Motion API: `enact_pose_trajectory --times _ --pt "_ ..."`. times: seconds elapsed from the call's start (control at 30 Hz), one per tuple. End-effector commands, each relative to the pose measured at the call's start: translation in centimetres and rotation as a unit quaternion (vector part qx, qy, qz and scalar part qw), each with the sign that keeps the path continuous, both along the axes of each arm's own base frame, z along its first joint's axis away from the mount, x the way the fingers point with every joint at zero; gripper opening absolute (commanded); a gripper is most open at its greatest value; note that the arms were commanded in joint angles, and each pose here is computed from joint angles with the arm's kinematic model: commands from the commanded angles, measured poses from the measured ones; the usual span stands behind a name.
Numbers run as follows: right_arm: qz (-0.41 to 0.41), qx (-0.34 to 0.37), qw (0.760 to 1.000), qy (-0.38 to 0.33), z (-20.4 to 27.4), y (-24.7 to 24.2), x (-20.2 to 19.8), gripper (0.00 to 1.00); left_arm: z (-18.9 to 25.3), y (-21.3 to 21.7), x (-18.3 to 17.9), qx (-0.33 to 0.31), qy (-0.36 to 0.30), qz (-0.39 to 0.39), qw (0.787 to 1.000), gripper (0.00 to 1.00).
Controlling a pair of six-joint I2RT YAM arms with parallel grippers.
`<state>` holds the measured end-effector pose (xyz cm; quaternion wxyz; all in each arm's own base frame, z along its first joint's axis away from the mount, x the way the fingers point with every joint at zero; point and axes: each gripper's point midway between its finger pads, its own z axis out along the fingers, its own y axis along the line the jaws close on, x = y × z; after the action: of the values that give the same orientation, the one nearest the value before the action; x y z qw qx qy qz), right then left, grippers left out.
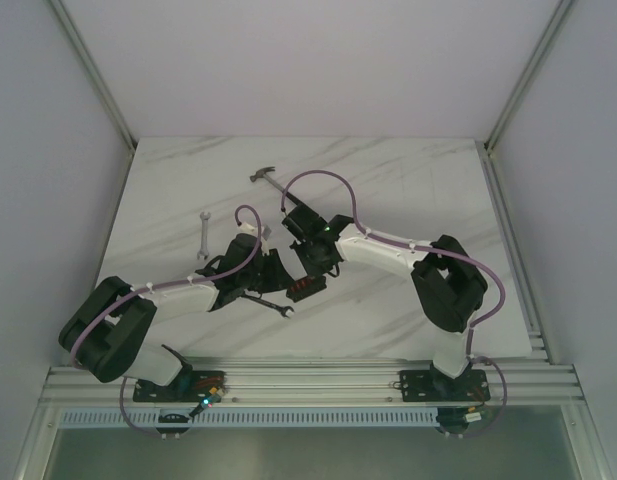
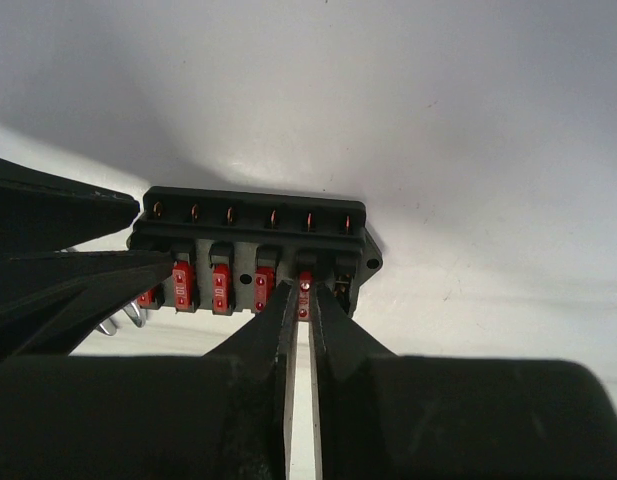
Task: Snap on the fuse box
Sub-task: Install the fuse at the fuse box base.
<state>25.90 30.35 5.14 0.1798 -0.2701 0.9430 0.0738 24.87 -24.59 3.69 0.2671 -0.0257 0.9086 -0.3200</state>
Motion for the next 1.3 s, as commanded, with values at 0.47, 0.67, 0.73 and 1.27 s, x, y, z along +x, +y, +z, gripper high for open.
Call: enact_pose_trajectory --times 0.47,0.67,0.73,1.27 --pt "0.029 -0.099 0.991 0.090 -5.8 -3.4 -3.2 0.00 -1.4 1.0 -0.7 0.024 0.018 0.003 1.000 0.39" --pt "0.038 -0.120 0.986 0.110 -7.8 -4.0 -3.9 0.00 -1.6 1.1 -0.8 0.026 0.020 0.003 0.999 0.39" --pt "0.040 -0.125 0.985 0.115 -8.5 -4.0 -4.0 0.00 -1.6 1.1 -0.8 0.027 0.020 0.004 0.999 0.39" --pt "0.051 -0.178 0.968 0.166 -15.1 -5.0 -6.2 0.00 -1.8 1.4 -0.9 0.028 0.019 0.009 0.999 0.39"
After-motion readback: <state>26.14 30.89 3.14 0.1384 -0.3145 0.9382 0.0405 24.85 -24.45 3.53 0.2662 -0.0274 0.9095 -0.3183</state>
